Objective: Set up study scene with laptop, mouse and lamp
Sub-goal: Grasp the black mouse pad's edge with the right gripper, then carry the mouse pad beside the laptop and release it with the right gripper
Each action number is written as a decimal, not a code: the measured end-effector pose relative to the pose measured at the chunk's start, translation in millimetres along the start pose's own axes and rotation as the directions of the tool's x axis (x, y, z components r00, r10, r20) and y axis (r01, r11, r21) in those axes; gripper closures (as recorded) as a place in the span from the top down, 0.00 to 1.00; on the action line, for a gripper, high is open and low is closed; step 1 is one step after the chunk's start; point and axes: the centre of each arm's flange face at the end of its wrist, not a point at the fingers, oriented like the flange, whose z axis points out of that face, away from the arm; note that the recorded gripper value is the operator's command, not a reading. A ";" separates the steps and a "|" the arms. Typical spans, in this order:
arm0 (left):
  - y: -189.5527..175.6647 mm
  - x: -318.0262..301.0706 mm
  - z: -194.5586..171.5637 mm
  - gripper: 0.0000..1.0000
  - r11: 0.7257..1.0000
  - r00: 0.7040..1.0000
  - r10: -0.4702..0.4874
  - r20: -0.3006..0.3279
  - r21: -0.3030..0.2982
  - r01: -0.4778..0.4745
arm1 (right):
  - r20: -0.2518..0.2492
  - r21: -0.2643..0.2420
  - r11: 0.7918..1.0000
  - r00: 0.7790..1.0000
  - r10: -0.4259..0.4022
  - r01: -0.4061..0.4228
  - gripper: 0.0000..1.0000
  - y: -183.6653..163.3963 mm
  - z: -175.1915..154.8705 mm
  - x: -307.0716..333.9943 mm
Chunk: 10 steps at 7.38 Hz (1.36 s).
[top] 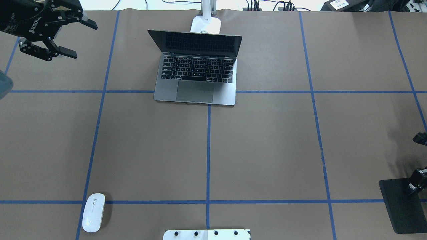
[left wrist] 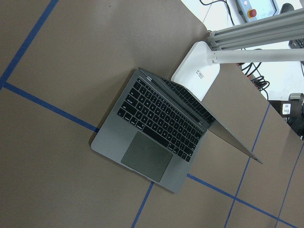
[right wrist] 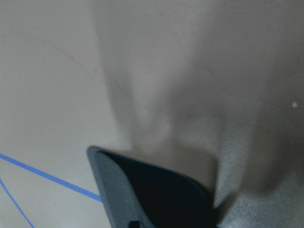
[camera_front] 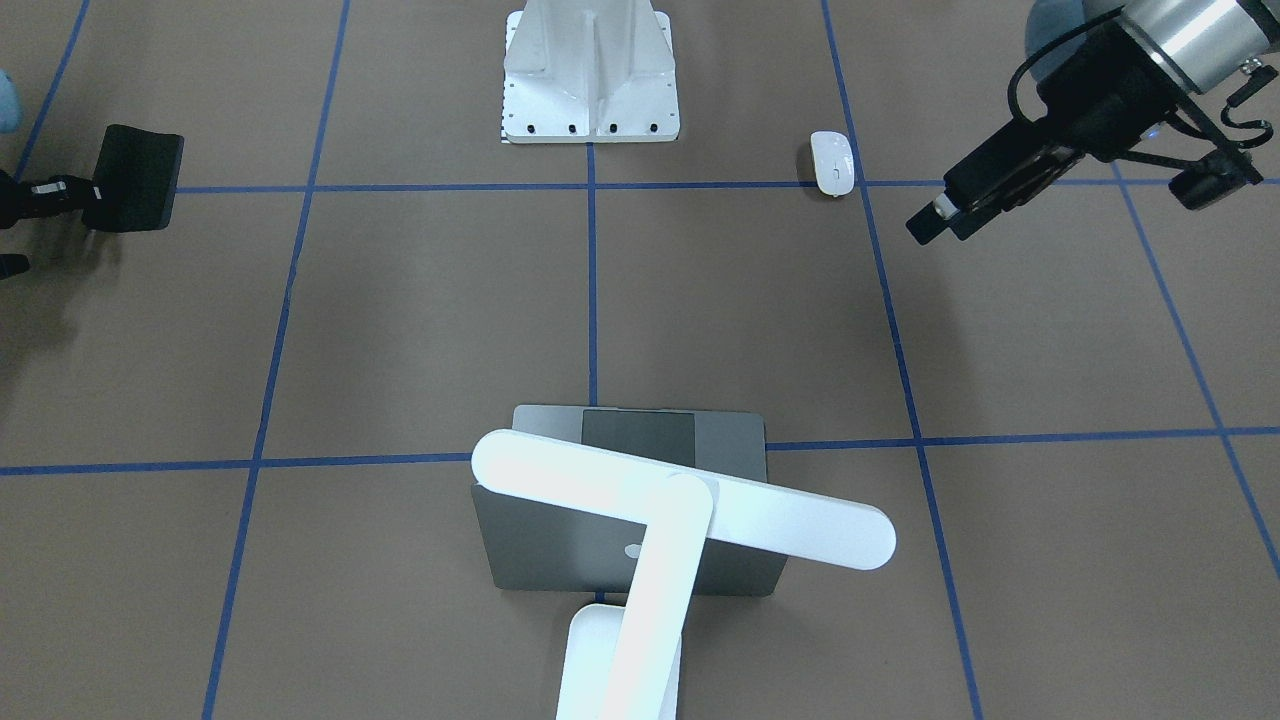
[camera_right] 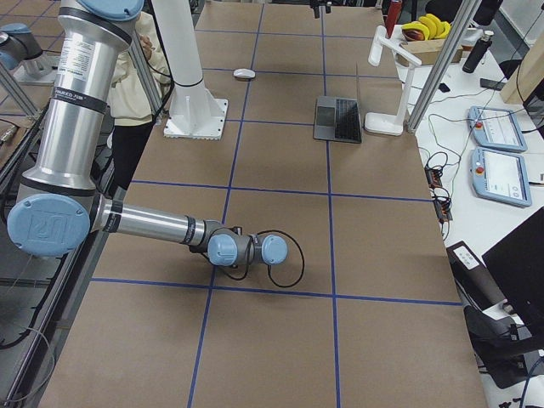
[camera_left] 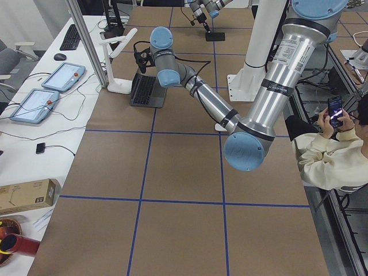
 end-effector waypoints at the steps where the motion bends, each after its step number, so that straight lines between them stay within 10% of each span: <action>1: -0.6 -1.1 0.4 1.00 1.000 1.000 0.011 0.004 -0.008 -0.011 | -0.009 0.011 1.000 1.000 -0.010 0.011 0.00 -2.8 -4.6 -12.3; 5: -26.1 -41.5 3.7 1.00 0.993 0.992 0.112 0.058 -0.049 -0.110 | -0.026 0.168 0.985 0.999 0.030 -0.025 0.00 -20.9 -68.3 -115.6; 10: -75.3 -110.3 9.9 1.00 0.974 0.965 0.224 0.137 -0.054 -0.218 | -0.101 0.431 0.899 0.986 0.134 -0.079 0.00 -65.9 -130.7 -288.2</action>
